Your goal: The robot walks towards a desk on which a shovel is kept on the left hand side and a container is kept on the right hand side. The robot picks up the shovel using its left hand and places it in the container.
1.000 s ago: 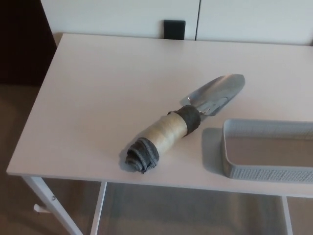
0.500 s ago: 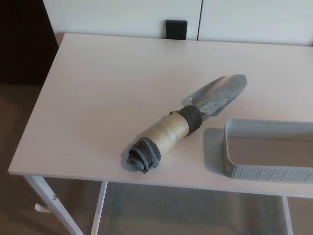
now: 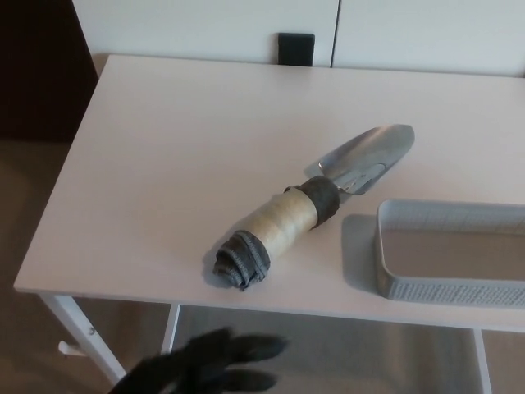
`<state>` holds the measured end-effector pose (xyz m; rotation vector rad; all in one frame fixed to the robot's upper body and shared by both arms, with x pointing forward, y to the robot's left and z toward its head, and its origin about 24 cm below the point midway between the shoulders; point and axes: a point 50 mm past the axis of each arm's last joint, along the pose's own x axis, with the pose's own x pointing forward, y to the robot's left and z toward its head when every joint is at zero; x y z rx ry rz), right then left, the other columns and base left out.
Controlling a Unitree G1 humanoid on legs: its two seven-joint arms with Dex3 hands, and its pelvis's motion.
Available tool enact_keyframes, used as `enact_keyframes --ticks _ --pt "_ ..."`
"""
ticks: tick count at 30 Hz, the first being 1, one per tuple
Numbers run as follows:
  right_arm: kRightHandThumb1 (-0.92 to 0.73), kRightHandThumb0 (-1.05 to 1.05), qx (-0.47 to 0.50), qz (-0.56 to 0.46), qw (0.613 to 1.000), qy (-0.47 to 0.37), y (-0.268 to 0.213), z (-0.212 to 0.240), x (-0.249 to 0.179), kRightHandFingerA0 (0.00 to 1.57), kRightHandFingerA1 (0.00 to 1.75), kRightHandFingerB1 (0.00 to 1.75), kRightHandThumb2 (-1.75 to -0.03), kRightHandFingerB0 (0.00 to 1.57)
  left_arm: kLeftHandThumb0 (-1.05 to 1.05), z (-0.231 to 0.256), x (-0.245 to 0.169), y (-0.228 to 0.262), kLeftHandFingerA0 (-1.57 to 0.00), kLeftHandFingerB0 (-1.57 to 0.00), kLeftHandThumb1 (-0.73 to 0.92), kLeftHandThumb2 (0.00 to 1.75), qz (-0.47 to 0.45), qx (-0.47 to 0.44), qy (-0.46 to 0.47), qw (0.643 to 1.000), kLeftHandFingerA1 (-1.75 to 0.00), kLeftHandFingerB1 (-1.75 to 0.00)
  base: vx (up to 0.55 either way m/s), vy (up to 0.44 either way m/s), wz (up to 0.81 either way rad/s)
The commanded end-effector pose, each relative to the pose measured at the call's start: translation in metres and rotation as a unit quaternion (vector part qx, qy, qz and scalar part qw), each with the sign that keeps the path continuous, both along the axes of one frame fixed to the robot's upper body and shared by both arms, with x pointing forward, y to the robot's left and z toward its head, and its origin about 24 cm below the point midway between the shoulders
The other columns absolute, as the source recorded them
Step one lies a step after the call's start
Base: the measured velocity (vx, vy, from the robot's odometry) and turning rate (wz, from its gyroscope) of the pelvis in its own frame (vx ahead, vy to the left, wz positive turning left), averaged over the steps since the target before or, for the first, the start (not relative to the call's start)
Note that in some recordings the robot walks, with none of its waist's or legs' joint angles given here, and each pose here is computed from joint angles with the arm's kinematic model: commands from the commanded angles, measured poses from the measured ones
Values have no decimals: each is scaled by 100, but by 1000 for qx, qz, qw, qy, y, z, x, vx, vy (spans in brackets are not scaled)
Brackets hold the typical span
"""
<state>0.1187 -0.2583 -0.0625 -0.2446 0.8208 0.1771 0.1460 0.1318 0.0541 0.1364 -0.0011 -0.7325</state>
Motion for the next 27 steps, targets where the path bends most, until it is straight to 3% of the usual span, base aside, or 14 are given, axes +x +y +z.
enact_keyframes --ticks 1,4,5,6,7,9,11,14,15,16,17,18,19,27 --pt "-43 -54 -34 46 998 -13 -5 9 10 66 64 56 -81 47 -56 133 -29 -74 -58 -50 82 65 -373 -124 -238 888 -48 -35 0 0 0" --pt "-42 -56 -41 58 997 -15 -4 9 14 73 65 57 -81 49 -65 147 -22 -74 -62 -51 82 65 -339 -139 -260 894 -49 -36 0 0 0" --pt "-52 -52 -35 43 998 -14 -2 9 14 80 56 46 -54 55 -66 152 -19 -71 -62 -53 78 64 -309 -125 -267 904 -49 -37 0 0 0" --pt "-57 -58 -13 96 993 -68 -1 11 17 73 54 48 -58 59 -69 159 -13 -71 -53 -39 54 95 -271 -144 -292 906 -60 -52 0 0 0" --pt "-60 -70 -29 134 986 -93 1 14 20 71 49 42 -59 74 -73 164 -7 -68 -53 -42 61 59 -235 -117 -314 912 -47 -34 0 0 0" --pt "-49 -56 -16 31 999 -14 -1 6 11 79 55 45 -55 63 -70 173 9 -62 -31 -26 45 82 -139 -35 -388 910 -51 -43 0 0 0" --pt "-49 -54 -11 30 999 -16 -1 6 8 76 59 48 -56 55 -70 173 19 -60 -27 -23 45 81 -95 18 -415 905 -49 -42 0 0 0" --pt "-53 -51 -18 39 999 -12 1 4 5 70 54 46 -57 51 -64 158 62 -57 -19 -19 42 76 11 123 -422 898 -52 -45 0 0 0" --pt "-55 -48 -21 41 999 -10 1 4 6 71 54 44 -55 52 -54 156 69 -56 -20 -24 49 55 25 138 -420 896 -49 -38 0 0 0" --pt "-55 -48 -26 46 999 -9 0 3 7 71 54 45 -55 52 -30 148 84 -55 -8 -7 27 87 51 176 -416 891 -56 -53 0 0 0" --pt "-43 -51 -25 48 998 -9 1 3 7 64 64 56 -79 47 -48 140 96 -53 -7 -13 45 54 70 219 -410 883 -48 -39 0 0 0" --pt "-56 -47 -23 48 999 -9 1 4 8 71 53 45 -55 53 -31 132 109 -50 -2 0 25 83 86 265 -405 871 -54 -51 0 0 0" --pt "-56 -46 -21 49 999 -12 2 5 9 70 53 45 -55 52 -50 126 117 -48 -4 -7 32 65 95 294 -399 863 -39 -39 0 0 0" --pt "-53 -48 -22 54 998 -16 5 8 12 67 54 46 -56 52 -37 88 157 -36 -4 -9 27 57 118 419 -335 836 -31 -29 0 0 0"
